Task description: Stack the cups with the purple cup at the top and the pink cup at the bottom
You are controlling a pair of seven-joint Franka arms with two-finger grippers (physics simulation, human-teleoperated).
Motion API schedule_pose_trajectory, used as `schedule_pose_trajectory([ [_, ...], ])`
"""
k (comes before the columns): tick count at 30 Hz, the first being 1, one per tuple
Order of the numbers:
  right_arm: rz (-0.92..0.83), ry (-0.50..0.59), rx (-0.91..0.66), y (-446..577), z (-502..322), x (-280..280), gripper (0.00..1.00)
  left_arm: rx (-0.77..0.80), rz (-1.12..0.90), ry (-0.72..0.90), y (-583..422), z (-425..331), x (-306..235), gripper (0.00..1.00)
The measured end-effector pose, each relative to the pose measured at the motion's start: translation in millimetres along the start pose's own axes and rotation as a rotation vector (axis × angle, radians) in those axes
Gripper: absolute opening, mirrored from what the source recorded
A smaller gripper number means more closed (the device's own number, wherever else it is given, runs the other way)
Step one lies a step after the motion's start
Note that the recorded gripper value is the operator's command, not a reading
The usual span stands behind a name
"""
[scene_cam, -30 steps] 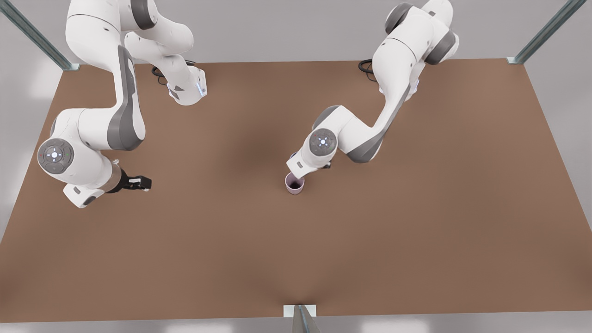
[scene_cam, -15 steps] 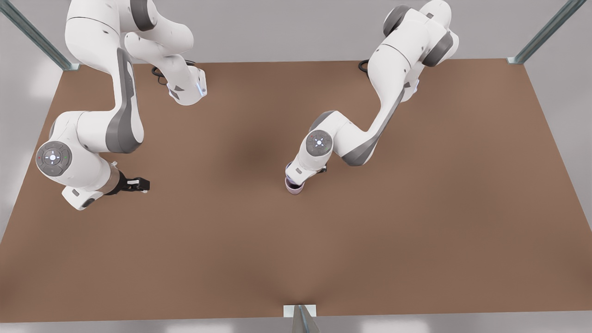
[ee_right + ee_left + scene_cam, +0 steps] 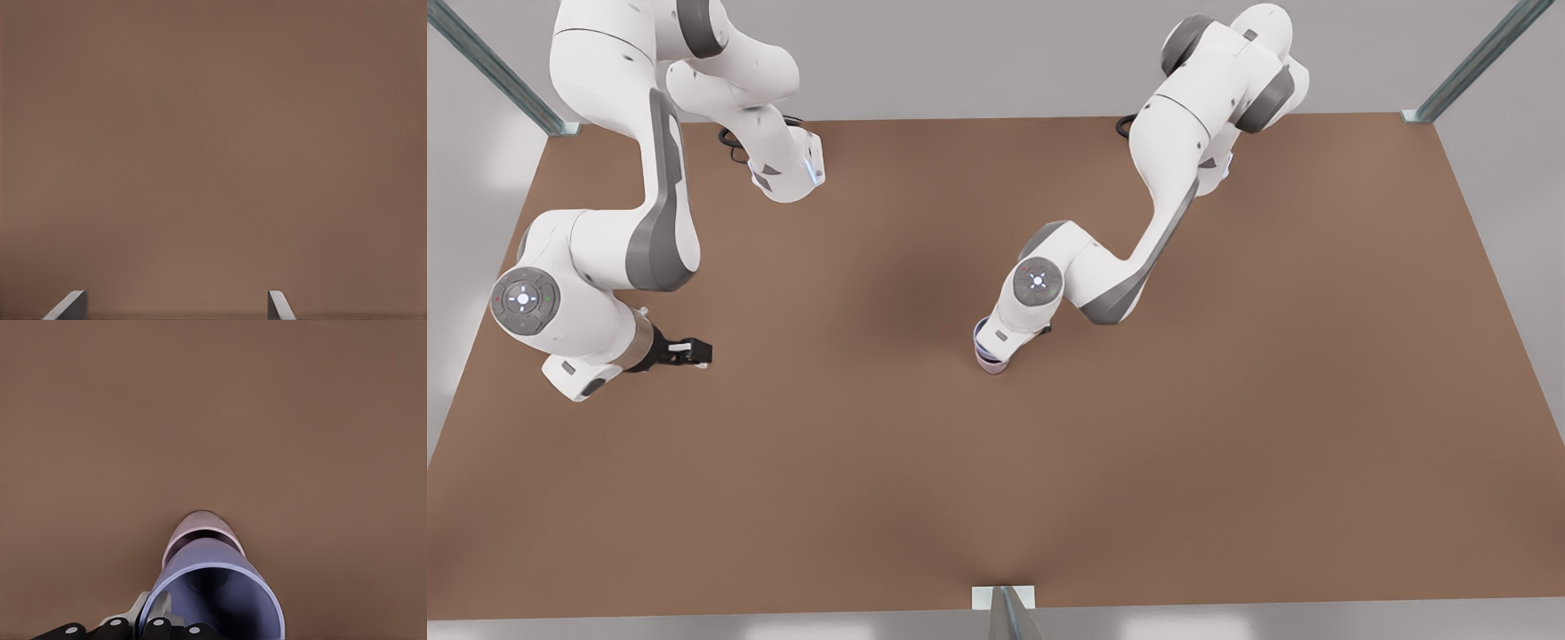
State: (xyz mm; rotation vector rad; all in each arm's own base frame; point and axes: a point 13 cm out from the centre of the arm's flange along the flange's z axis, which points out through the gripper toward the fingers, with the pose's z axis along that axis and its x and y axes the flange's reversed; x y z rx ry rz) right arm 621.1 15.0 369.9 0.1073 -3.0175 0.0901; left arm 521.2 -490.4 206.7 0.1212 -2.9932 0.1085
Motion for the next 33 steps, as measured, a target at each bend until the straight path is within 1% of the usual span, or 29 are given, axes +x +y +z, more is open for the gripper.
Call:
schedule_pose_trajectory([
  [2, -0.006, 0.001, 0.001, 2.9, 0.5, -0.2, 1.00, -0.002, -0.007, 0.003, 0.3, 3.5, -0.3, 0.21],
  [3, -0.006, 0.003, 0.002, 2.8, 1.5, -0.3, 1.00, -0.003, -0.010, 0.004, 0.5, 5.3, -0.4, 0.25],
  [4, -0.008, 0.005, 0.002, 3.8, 2.6, -0.2, 1.00, -0.003, -0.012, 0.005, 0.5, 6.4, -0.3, 0.49],
  [5, -0.011, 0.007, 0.002, 5.6, 4.0, -0.2, 1.00, -0.002, -0.014, 0.005, 0.3, 6.9, -0.6, 0.75],
  [6, -0.015, 0.008, 0.002, 7.6, 5.1, -0.4, 1.00, 0.001, -0.015, 0.005, -0.2, 7.1, -0.7, 0.82],
  [8, -0.017, 0.011, 0.002, 8.7, 7.3, -1.0, 1.00, 0.005, -0.014, 0.008, -0.5, 9.3, 0.3, 0.91],
  [18, -0.016, 0.010, 0.001, 7.3, 7.0, -1.5, 1.00, -0.009, -0.022, -0.014, 8.2, -4.8, -5.4, 0.92],
  [20, -0.016, 0.010, 0.001, 6.9, 7.1, -1.5, 1.00, -0.006, -0.025, -0.022, 8.8, -13.9, -6.6, 0.97],
  [21, -0.016, 0.011, 0.001, 6.9, 7.4, -1.5, 1.00, -0.001, -0.028, -0.034, 9.5, -27.5, -8.6, 1.00],
  [22, -0.016, 0.011, 0.000, 6.5, 7.5, -1.6, 1.00, 0.011, -0.045, -0.056, 18.5, -57.0, -20.6, 1.00],
  [23, -0.015, 0.011, 0.000, 6.2, 7.6, -1.6, 1.00, 0.017, -0.093, -0.090, 53.6, -101.6, -49.4, 1.00],
  [24, -0.015, 0.011, 0.000, 6.0, 7.6, -1.6, 1.00, 0.002, -0.160, -0.132, 110.8, -148.0, -82.1, 1.00],
  [25, -0.015, 0.011, 0.000, 6.0, 7.6, -1.6, 1.00, -0.031, -0.239, -0.169, 182.0, -188.3, -110.4, 1.00],
  [26, -0.015, 0.011, 0.000, 6.0, 7.6, -1.7, 1.00, -0.064, -0.311, -0.190, 252.1, -220.5, -127.3, 1.00],
  [27, -0.015, 0.010, 0.000, 6.0, 7.6, -1.7, 1.00, -0.085, -0.360, -0.190, 308.7, -243.5, -131.1, 1.00],
  [29, -0.014, 0.010, 0.000, 5.2, 7.3, -1.6, 1.00, -0.108, -0.364, -0.153, 362.4, -261.5, -105.7, 1.00],
  [33, -0.014, 0.010, -0.002, 4.8, 6.5, -1.3, 1.00, -0.115, -0.270, -0.086, 378.9, -262.4, -80.7, 1.00],
])
